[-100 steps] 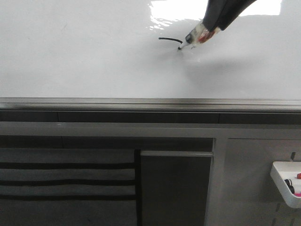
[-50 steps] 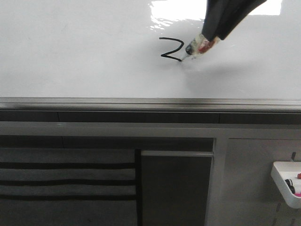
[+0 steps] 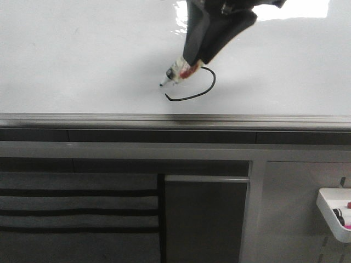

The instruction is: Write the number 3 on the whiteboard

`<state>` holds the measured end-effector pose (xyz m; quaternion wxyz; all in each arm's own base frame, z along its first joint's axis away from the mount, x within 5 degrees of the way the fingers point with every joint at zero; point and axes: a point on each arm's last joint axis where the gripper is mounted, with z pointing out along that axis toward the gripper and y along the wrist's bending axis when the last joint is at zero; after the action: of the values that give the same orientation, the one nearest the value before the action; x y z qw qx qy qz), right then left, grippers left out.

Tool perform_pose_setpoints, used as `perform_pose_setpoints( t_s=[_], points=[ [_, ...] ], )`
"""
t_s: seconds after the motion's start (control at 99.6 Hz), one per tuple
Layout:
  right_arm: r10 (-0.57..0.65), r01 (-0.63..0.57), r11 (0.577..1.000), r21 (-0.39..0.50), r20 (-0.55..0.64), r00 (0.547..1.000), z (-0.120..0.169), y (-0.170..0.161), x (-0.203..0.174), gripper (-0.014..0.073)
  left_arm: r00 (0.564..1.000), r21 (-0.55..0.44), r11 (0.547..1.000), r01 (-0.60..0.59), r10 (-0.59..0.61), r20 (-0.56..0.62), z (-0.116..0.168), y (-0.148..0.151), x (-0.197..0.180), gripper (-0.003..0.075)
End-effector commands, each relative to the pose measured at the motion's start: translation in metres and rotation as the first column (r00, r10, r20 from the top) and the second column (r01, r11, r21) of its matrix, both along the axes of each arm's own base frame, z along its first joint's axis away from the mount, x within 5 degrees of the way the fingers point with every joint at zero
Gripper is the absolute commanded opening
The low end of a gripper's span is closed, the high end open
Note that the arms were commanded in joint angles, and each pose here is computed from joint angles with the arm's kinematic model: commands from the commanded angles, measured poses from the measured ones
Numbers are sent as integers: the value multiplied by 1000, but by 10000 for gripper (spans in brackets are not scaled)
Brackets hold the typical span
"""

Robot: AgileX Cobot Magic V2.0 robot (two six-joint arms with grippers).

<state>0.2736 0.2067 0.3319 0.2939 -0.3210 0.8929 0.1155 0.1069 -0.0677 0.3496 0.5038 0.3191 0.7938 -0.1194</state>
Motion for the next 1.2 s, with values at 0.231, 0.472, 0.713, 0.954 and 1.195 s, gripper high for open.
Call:
perform_pose_setpoints(
  t_s=[0.231, 0.472, 0.713, 0.954, 1.195],
  points=[
    [343, -343, 938, -50, 284, 896, 81, -26, -99, -6, 998, -20, 1000, 22, -21, 65, 12, -5, 6, 464],
    [508, -464, 861, -206, 326, 797, 68, -44, -120, -6, 939, 125, 936, 329, -338, 60, 18, -44, 19, 464],
    [532, -480, 847, -230, 362, 766, 69, -43, -119, -6, 824, 239, 802, 547, -566, 15, 8, -116, 45, 464],
    [533, -480, 846, -231, 359, 766, 69, -43, -120, -6, 799, 255, 775, 578, -601, 13, 8, -151, 65, 464],
    [534, -481, 845, -232, 355, 767, 68, -43, -119, -6, 773, 267, 751, 604, -634, 34, 11, -161, 62, 367]
  ],
)
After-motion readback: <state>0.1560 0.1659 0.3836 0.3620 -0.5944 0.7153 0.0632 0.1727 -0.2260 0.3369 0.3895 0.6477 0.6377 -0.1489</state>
